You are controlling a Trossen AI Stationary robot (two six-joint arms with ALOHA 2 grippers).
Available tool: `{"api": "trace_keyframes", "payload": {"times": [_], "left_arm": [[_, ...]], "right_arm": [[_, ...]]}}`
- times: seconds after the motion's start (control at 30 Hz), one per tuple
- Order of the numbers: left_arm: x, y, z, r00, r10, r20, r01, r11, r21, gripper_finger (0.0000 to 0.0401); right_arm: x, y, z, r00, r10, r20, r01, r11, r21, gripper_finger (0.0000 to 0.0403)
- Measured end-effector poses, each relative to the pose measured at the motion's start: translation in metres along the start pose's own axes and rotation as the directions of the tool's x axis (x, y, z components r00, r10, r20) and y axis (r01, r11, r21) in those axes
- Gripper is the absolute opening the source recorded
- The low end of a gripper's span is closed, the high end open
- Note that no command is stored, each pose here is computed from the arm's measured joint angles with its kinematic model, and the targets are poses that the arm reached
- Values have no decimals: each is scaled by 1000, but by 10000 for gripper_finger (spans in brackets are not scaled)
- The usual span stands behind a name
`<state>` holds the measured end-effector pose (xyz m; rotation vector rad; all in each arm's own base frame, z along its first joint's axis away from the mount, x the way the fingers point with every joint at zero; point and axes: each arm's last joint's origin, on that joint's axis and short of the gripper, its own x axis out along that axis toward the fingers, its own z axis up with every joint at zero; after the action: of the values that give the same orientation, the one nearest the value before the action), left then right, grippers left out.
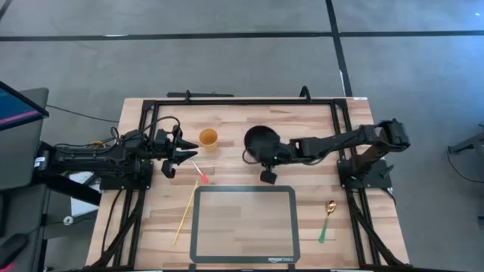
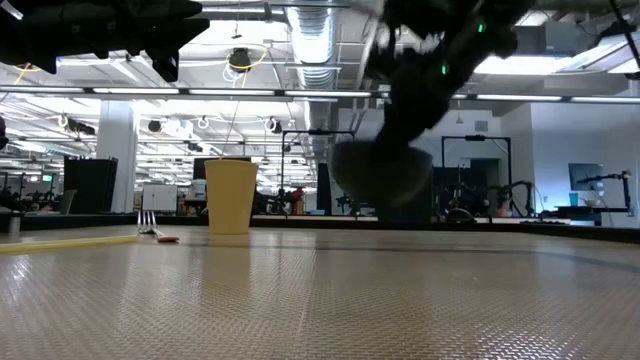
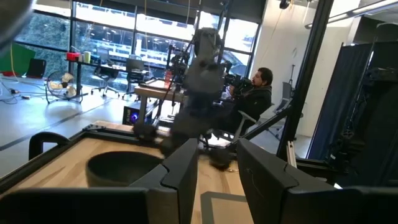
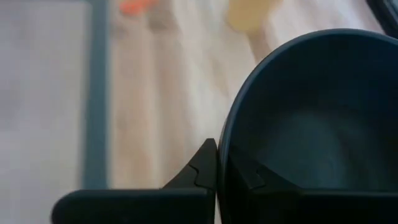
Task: Pick & Place Utensil
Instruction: Put the black bowl on the center of the transparent mat
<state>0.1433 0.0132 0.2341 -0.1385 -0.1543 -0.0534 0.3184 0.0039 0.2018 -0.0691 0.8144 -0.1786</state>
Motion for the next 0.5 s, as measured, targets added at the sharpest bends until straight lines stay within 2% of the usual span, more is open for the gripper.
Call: {"api": "trace_keyframes", "payload": {"times": [0.2, 0.37, 0.5], "left_arm": [[0, 0, 0, 1000, 0, 0, 0, 1000, 0, 114], [0, 0, 0, 1000, 0, 0, 0, 1000, 0, 114], [0, 0, 0, 1000, 0, 0, 0, 1000, -16, 114]], "right_arm": [[-26, 51, 21, 988, 127, 92, -118, 989, -91, 3], [-44, 95, 22, 956, 242, 163, -218, 964, -151, 2], [-40, 127, 14, 934, 312, 177, -281, 943, -178, 2]]}}
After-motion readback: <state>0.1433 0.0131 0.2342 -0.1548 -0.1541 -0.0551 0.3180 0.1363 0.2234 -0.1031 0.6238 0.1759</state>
